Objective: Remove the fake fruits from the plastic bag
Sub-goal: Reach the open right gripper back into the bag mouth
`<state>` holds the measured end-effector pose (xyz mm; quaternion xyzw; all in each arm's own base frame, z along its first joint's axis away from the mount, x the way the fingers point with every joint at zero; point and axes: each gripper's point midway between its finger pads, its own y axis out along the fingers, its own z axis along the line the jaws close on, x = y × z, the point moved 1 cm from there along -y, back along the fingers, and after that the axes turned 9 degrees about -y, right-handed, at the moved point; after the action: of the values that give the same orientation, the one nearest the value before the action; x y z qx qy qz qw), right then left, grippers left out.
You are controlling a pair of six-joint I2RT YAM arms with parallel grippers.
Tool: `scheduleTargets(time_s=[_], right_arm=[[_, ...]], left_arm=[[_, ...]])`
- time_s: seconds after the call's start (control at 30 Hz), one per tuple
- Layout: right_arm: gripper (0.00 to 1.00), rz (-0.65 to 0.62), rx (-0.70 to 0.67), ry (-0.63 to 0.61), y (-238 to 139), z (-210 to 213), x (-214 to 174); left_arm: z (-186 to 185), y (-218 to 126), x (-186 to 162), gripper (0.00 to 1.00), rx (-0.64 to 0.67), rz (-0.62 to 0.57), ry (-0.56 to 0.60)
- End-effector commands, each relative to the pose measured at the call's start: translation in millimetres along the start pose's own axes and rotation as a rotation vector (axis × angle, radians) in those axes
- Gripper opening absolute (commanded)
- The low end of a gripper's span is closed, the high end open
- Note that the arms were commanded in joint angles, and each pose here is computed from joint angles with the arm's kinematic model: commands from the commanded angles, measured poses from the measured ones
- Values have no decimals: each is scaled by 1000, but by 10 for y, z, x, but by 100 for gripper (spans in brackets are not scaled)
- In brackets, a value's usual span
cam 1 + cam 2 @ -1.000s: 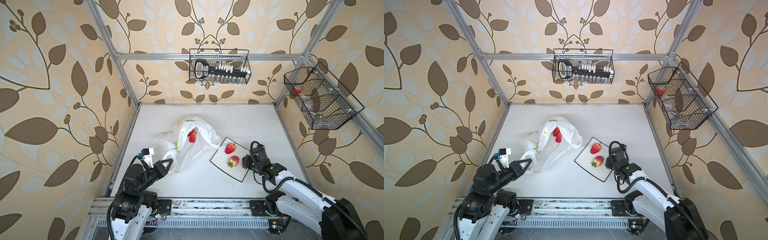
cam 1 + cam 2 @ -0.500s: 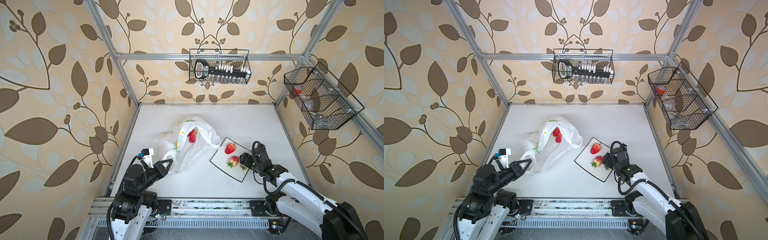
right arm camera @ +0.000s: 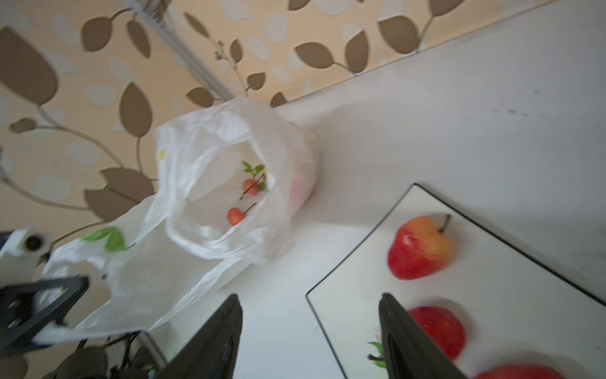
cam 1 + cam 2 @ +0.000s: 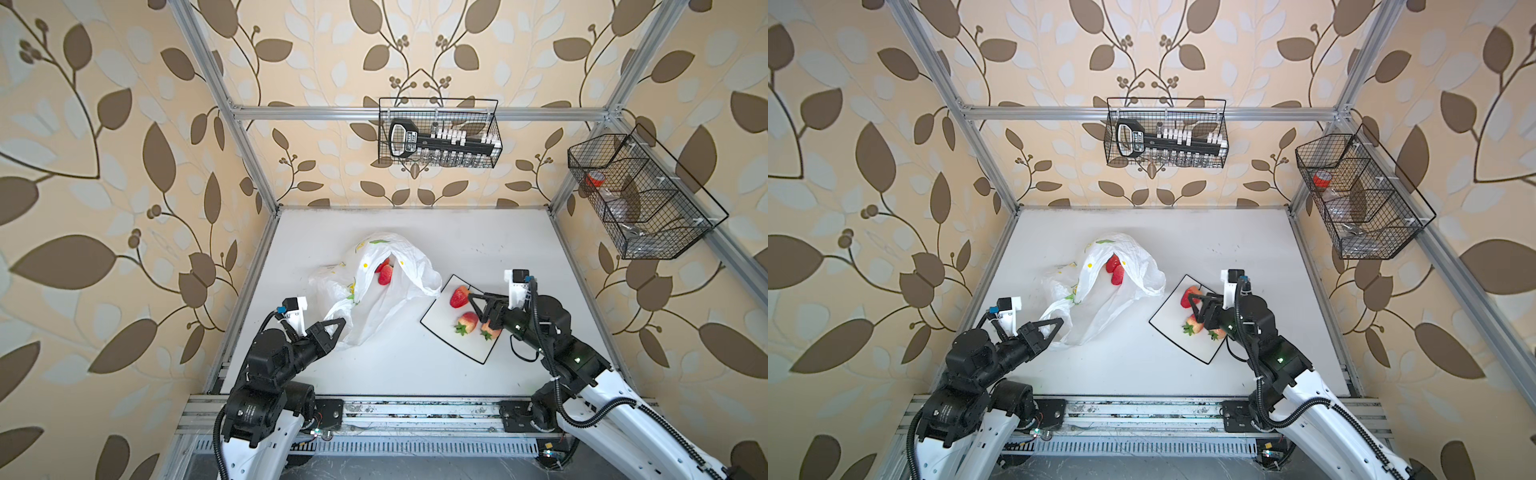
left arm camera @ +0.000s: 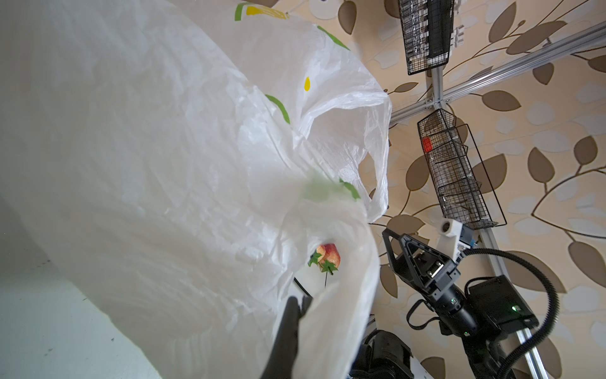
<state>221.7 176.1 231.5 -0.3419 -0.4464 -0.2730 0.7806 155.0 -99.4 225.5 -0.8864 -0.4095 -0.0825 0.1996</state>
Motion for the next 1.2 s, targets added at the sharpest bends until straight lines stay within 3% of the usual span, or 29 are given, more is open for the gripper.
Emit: scheduleTargets(time_s=[0.0, 0.17, 0.3, 0.47, 0.63, 0.8, 1.0, 1.17], right_arm=[[65, -100, 197, -208, -39, 651, 250], [63, -121, 301, -474, 55, 1313, 78], [62, -102, 283, -718, 302, 1627, -154], [60, -78, 210, -777, 731, 1746, -231], [54, -58, 158, -631, 1203, 1692, -229], [50, 14, 88, -322, 1648, 1453, -312], [47, 79, 71, -8, 1956, 1476, -526], [42, 116, 74, 194, 2126, 1504, -721]], left_arm=[[-61, -25, 17, 0, -15, -10, 13], [-71, -36, 16, 0, -12, -8, 19], [-76, -47, 10, 0, -11, -7, 24], [-85, -71, 6, 0, -7, -8, 36], [-94, -78, 2, 0, -11, -8, 34], [-117, -89, -2, 0, -21, -7, 40], [-136, -95, 2, 0, -34, -12, 47], [-169, -96, 10, 0, -46, -13, 48]])
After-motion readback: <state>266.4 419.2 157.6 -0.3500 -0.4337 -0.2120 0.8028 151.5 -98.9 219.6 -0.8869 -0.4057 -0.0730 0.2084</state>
